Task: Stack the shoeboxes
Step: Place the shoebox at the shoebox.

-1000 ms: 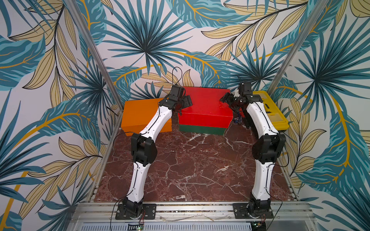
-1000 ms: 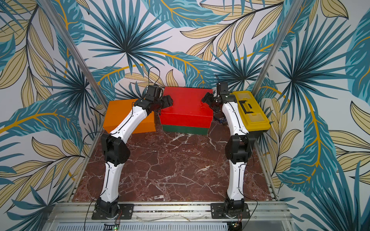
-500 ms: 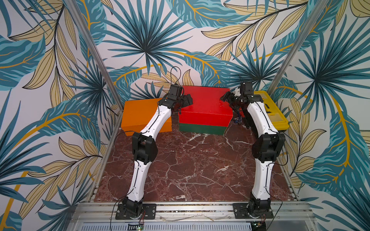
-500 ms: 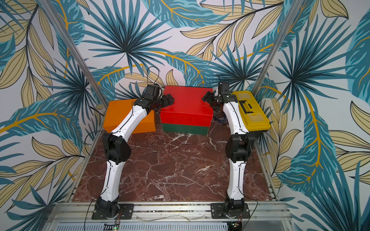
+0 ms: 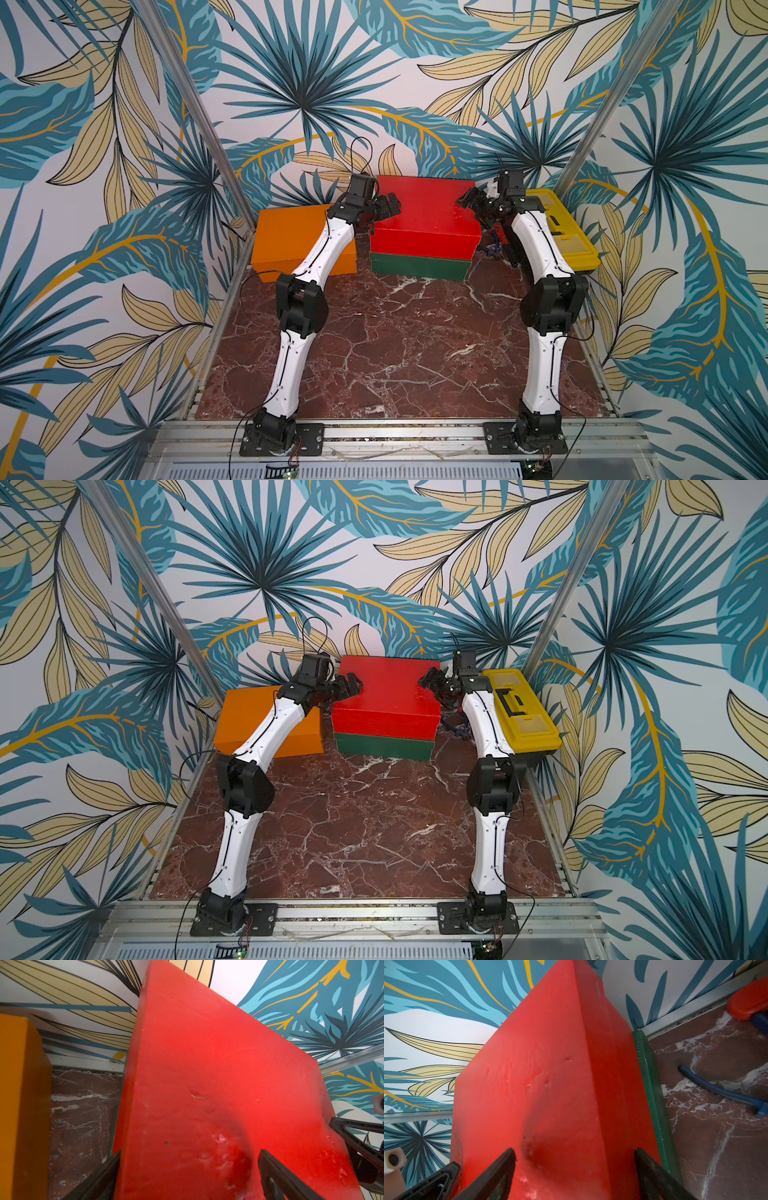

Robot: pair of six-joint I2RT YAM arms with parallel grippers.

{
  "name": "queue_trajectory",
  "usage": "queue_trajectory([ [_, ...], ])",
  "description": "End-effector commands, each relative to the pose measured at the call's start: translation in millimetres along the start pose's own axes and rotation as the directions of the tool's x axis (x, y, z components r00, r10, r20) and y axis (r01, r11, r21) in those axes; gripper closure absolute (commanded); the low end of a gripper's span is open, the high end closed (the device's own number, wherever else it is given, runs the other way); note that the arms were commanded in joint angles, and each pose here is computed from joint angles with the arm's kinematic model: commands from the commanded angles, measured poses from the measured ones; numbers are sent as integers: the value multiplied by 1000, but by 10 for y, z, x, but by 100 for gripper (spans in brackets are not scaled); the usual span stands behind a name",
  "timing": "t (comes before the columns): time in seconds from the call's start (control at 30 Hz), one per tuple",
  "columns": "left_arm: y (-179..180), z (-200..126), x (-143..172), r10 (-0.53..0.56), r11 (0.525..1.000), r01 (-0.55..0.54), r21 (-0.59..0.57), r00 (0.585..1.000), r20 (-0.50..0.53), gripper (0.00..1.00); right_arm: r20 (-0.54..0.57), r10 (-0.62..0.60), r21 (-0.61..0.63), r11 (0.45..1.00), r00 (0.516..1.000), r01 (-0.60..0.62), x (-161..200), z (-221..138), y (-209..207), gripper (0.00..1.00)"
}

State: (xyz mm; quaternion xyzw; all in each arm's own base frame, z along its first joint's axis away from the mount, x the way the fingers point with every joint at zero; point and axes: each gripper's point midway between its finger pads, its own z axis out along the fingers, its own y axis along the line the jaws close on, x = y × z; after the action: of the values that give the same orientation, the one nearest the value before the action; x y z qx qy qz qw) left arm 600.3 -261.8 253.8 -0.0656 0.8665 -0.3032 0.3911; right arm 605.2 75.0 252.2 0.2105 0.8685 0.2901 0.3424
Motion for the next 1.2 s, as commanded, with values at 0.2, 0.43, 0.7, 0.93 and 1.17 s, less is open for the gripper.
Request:
queue_trajectory([
  [0.2, -757, -161, 262, 54, 973, -35, 228, 995, -78, 0, -30, -14, -229, 973, 999, 7, -25, -322, 600, 10],
  [0.43, -739, -181, 227, 45, 974, -27, 227, 996, -75, 0, -11, -24, -190, 982, 1000, 21, -85, -459, 497, 6],
  [0.7, -697, -214, 177, 35, 976, -20, 217, 997, -66, 0, -73, 3, -146, 989, 997, -14, 115, -237, 266, 5],
  [0.93, -539, -367, 34, 12, 985, -6, 172, 999, -35, 0, -72, -13, -29, 1000, 997, 11, 239, -228, 54, 4],
  [1.17, -453, -455, -40, -3, 987, 7, 163, 1000, -29, 0, -22, -57, 158, 986, 998, 59, 182, -361, -251, 3],
])
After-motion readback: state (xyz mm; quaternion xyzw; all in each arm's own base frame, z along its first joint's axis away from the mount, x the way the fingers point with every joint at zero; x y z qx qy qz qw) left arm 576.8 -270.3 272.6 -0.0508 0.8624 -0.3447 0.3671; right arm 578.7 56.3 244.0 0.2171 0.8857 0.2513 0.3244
